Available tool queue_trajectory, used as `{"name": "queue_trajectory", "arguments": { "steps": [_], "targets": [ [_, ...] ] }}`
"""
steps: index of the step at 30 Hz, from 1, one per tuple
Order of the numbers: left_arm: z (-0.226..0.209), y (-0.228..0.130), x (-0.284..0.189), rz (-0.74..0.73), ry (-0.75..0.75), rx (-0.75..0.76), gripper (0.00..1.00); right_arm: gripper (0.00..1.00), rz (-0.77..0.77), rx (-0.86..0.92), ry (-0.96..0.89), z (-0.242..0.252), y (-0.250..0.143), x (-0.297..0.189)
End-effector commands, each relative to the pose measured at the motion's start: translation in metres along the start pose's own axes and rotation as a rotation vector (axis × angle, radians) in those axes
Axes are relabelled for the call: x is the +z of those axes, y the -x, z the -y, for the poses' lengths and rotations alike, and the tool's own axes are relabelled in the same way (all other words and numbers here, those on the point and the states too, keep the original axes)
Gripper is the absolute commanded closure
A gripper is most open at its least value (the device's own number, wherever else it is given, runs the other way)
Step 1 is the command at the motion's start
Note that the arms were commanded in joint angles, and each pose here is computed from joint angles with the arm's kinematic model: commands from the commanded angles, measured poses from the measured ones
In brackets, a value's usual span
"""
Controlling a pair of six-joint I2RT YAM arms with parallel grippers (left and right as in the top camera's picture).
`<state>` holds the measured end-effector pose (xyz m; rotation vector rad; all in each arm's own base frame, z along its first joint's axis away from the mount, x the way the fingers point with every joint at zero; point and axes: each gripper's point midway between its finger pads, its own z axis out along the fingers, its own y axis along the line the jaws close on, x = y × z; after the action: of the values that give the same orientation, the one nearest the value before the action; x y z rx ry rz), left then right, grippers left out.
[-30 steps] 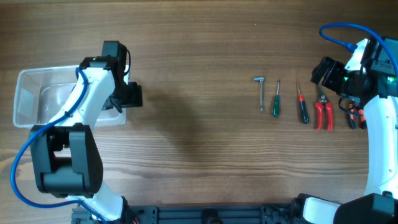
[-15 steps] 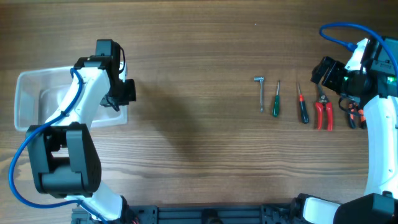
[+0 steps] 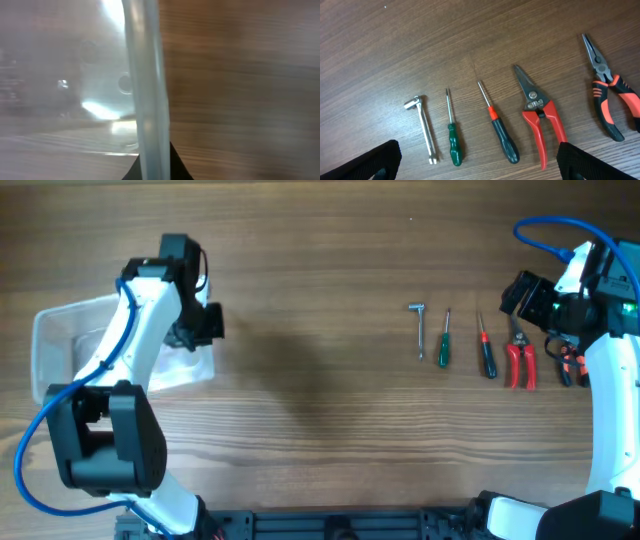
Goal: Pack container
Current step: 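Move the left gripper over the clear plastic container and grasp its rim, then drag the container with the left gripper rightward to table center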
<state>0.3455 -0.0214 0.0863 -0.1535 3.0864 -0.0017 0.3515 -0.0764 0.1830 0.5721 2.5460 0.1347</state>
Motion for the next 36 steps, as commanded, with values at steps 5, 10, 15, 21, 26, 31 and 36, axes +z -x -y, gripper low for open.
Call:
{"name": "queue_trajectory", "arguments": {
  "steps": [5,10,15,21,26,31,36],
  "targets": [
    [0.105,0.039,-0.09,0.233,-0.125,0.008,0.96,0.0,0.025,-0.019,-0.014,0.001,0.009,-0.003],
    [0.172,0.024,-0.103,0.284,-0.2,0.065,0.96,0.0,0.025,-0.019,-0.014,0.001,0.009,-0.003],
    [0.236,-0.006,-0.109,0.335,-0.234,0.067,0.96,0.0,0.025,-0.019,-0.014,0.001,0.009,-0.003],
    [0.28,-0.031,-0.091,0.343,-0.219,0.149,0.96,0.0,0.025,-0.019,-0.013,0.001,0.009,-0.003],
    [0.294,-0.044,-0.044,0.264,-0.148,0.195,0.96,0.0,0.024,-0.018,-0.013,0.001,0.009,-0.003],
    [0.294,-0.038,-0.014,0.247,-0.092,0.166,0.96,0.0,0.016,-0.018,-0.015,0.001,0.007,-0.003],
    [0.297,-0.03,0.004,0.245,-0.089,0.12,0.96,0.0,0.015,-0.017,-0.015,0.002,0.006,-0.003]
  ]
}}
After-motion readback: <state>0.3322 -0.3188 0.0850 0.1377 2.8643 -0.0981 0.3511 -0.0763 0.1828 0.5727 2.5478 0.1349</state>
